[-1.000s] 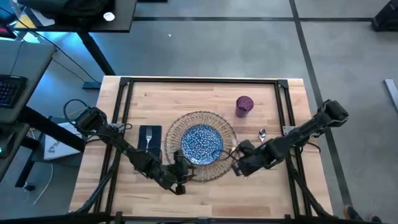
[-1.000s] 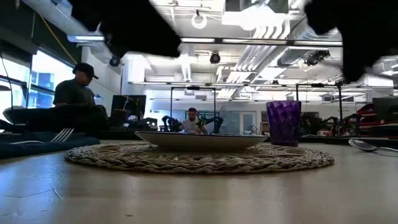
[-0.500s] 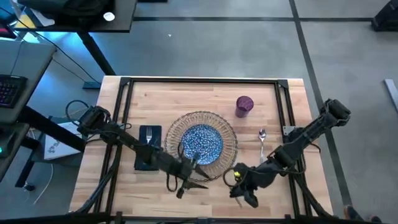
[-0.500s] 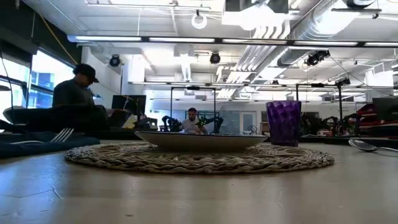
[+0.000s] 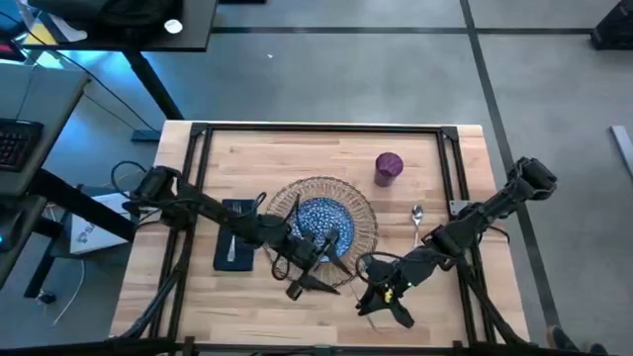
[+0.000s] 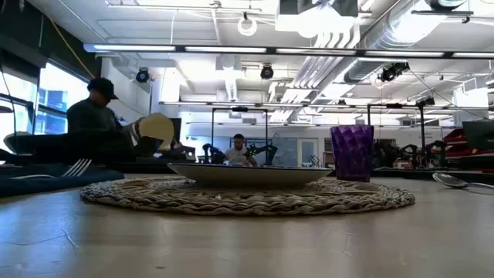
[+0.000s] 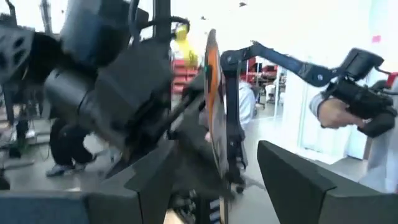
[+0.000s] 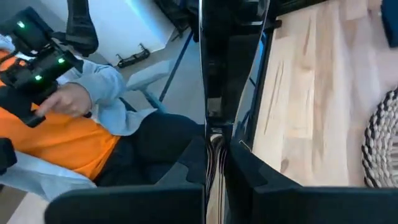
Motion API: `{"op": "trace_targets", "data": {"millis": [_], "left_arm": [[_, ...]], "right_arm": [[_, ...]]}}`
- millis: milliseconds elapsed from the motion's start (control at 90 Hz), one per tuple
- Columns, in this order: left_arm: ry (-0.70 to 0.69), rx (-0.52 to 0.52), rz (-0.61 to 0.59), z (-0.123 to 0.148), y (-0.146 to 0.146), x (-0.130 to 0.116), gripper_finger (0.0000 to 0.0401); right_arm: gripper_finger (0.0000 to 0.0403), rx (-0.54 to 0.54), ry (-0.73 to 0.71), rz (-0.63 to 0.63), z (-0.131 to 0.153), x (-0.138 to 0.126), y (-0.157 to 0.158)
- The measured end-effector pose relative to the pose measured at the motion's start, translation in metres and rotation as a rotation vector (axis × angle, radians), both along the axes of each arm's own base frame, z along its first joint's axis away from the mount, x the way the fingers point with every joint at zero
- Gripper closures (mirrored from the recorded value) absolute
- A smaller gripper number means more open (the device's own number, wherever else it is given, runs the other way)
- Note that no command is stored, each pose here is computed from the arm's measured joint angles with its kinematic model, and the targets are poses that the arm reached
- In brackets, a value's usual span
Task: Set table place
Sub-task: Move the silver knife to the left of the silver spoon on the table
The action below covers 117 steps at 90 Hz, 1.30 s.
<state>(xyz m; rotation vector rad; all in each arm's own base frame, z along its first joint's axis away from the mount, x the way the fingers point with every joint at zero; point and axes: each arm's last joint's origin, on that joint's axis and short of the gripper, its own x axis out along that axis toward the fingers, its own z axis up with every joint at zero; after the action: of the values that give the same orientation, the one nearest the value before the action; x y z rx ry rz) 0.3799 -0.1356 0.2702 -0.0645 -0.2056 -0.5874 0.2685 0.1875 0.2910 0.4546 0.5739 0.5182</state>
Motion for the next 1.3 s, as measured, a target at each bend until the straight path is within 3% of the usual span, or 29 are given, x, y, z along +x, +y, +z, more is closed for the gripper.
{"op": "trace_targets", "data": {"millis": [322,578,778,1033,1300], "left_arm": [[-0.024,-0.028,-0.008,0.007,-0.006,0.012,0.0193],[-0.012,-0.037,-0.092,0.007,-0.014,0.020,0.0216],[-0.038,-0.009,-0.083,0.008,-0.016,0.019,0.0269],[-0.048,-0.002,-0.063,0.008,-0.016,0.019,0.0386],[-0.013,-0.043,-0.026,0.008,-0.014,0.020,0.0400]], "right_arm": [[0.0403,-0.011,-0.015,0.026,0.000,0.001,0.000],[0.0403,-0.025,-0.053,0.028,0.002,0.004,-0.003],[0.0403,-0.028,-0.069,0.034,0.003,0.004,-0.003],[0.0403,-0.035,-0.076,0.038,0.003,0.005,-0.004],[0.0403,-0.036,-0.078,0.040,0.003,0.005,-0.004]]}}
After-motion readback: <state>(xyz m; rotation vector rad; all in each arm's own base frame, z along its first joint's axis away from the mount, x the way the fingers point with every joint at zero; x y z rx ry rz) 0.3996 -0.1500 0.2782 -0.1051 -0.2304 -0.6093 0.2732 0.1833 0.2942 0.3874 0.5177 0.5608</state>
